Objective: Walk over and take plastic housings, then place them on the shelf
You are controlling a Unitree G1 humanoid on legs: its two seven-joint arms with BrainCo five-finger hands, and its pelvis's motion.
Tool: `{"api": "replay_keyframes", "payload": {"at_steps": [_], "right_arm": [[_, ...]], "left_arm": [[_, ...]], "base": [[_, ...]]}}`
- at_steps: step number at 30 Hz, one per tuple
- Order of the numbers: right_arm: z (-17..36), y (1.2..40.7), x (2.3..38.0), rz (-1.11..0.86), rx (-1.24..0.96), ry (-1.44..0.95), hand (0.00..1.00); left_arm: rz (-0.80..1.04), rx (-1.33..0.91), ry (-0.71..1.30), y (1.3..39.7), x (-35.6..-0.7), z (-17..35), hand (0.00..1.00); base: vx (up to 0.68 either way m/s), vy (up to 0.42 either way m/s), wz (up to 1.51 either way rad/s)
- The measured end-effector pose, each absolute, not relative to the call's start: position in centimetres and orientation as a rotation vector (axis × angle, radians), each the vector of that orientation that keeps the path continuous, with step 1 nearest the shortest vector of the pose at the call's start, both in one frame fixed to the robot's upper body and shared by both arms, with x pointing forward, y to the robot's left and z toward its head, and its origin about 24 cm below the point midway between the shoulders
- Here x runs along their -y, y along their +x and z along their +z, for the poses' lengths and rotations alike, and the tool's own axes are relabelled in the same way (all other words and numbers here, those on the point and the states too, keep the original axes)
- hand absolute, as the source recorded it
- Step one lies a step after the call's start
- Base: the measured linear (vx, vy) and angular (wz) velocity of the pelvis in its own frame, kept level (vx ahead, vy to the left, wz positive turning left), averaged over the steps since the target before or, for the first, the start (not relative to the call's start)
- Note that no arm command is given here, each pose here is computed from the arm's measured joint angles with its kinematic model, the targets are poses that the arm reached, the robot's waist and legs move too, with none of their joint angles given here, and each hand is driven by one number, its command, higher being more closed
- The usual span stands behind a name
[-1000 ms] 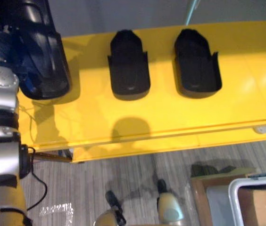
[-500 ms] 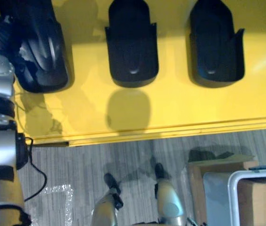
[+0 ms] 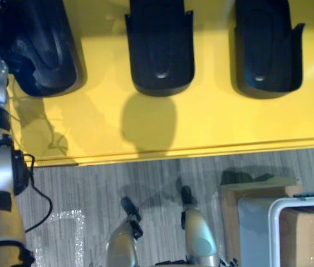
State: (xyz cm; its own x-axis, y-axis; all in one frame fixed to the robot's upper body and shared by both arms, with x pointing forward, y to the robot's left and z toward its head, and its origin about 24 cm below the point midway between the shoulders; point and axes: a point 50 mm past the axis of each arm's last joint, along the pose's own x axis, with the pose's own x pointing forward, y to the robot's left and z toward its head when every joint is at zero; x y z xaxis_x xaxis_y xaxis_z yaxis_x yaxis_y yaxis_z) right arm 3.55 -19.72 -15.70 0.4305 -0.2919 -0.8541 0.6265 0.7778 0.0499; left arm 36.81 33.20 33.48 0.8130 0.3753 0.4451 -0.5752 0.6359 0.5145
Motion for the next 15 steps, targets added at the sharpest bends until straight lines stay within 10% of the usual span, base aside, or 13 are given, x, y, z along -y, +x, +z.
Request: {"api": "replay_keyframes", "payload": {"at_steps": [15], "right_arm": [[-15.67,3.23,19.43,-0.561,-0.974,0.392,0.0]], "left_arm": [[0.522,0.302,0.8,37.02,-32.45,34.3,1.0]], "base": [[0.0,0.0,0.0]]}}
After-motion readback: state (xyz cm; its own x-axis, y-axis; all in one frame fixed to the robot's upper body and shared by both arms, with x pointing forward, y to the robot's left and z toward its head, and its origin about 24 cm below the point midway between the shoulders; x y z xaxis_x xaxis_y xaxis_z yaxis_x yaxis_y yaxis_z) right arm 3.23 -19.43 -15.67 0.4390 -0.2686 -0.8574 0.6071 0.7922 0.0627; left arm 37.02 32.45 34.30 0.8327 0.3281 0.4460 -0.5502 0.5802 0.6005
